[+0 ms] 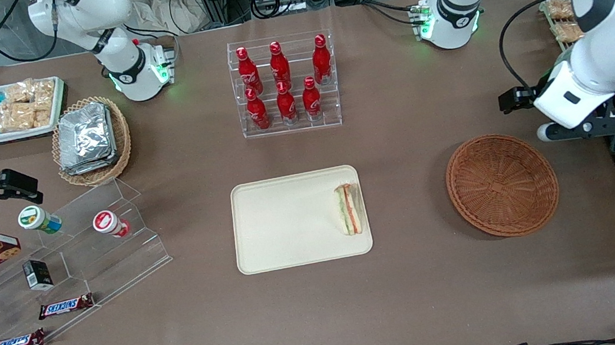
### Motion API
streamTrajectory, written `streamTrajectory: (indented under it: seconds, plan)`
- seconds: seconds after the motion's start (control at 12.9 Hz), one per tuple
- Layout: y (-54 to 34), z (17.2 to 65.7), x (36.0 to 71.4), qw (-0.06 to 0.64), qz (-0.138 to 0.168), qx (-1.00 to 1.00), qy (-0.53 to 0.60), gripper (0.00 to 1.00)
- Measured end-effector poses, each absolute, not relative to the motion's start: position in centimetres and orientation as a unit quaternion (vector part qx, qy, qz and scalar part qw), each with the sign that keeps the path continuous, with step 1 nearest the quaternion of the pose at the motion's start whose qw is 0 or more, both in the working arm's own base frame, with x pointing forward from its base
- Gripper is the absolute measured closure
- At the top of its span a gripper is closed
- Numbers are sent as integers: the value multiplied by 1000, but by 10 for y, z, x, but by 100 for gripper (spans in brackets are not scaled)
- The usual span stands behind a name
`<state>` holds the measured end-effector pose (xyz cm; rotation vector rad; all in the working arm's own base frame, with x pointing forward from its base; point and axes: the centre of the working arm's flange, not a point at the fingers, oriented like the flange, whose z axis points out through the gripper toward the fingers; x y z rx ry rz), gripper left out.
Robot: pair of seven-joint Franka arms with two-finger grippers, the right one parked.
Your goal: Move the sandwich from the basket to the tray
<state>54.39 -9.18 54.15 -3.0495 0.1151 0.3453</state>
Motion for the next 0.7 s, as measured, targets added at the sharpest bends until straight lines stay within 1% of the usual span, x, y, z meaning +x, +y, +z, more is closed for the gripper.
streamTrajectory:
  seconds: [0.31,0.7]
  plan:
    - [-88,540,520,49,97,-993,45,0]
    - [-72,549,522,41,76,-996,37,0]
